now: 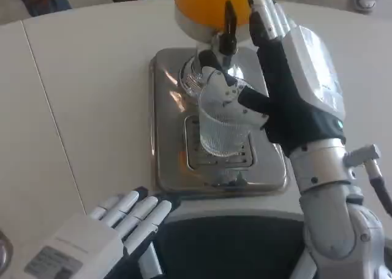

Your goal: Grasp the cup under the faucet to collect the drink, then remove the cup.

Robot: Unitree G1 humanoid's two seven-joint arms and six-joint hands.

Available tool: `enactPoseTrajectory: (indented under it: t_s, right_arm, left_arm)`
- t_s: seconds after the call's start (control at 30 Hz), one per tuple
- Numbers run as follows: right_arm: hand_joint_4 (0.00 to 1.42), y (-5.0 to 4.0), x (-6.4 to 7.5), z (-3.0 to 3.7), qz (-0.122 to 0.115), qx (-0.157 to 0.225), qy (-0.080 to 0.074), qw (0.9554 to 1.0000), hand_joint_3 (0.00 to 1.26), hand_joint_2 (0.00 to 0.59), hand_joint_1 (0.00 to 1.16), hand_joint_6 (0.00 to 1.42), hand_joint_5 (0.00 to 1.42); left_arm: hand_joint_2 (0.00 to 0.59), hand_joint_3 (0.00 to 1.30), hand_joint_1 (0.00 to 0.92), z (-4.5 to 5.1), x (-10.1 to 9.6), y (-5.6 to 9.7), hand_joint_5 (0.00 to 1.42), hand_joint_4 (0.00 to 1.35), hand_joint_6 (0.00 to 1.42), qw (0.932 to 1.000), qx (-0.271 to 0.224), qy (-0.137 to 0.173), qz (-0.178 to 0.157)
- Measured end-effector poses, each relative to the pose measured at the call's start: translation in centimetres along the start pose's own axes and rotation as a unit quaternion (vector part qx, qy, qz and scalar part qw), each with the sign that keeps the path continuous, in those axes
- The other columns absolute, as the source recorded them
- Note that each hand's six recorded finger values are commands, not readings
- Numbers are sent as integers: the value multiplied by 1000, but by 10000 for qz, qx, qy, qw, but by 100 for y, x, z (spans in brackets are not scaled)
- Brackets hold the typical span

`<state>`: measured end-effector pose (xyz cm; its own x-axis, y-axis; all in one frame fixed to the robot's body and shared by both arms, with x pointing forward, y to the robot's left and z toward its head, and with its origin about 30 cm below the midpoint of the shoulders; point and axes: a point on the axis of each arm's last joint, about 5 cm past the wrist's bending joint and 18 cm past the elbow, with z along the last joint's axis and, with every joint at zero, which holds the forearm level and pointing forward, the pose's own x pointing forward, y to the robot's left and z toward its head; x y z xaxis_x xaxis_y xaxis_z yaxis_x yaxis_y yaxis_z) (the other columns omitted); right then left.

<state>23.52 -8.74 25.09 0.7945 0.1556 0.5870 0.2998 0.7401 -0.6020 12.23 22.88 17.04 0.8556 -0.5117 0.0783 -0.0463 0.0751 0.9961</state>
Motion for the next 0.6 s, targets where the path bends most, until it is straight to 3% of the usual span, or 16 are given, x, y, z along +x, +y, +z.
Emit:
enactPoseTrajectory:
  t_s: [0.23, 0.6]
  right_arm:
    - [0, 78, 88, 41, 179, 88, -93, 9998, 15, 444, 467, 0, 0]
    - [0, 249, 59, 95, 317, 398, -201, 9985, 15, 447, 467, 1, 0]
  left_arm:
    - [102, 0, 91, -14, 7, 11, 0, 0, 78, 10000, 47, -14, -53]
    - [104, 0, 80, -51, 40, 22, 0, 0, 79, 9999, 95, -13, -46]
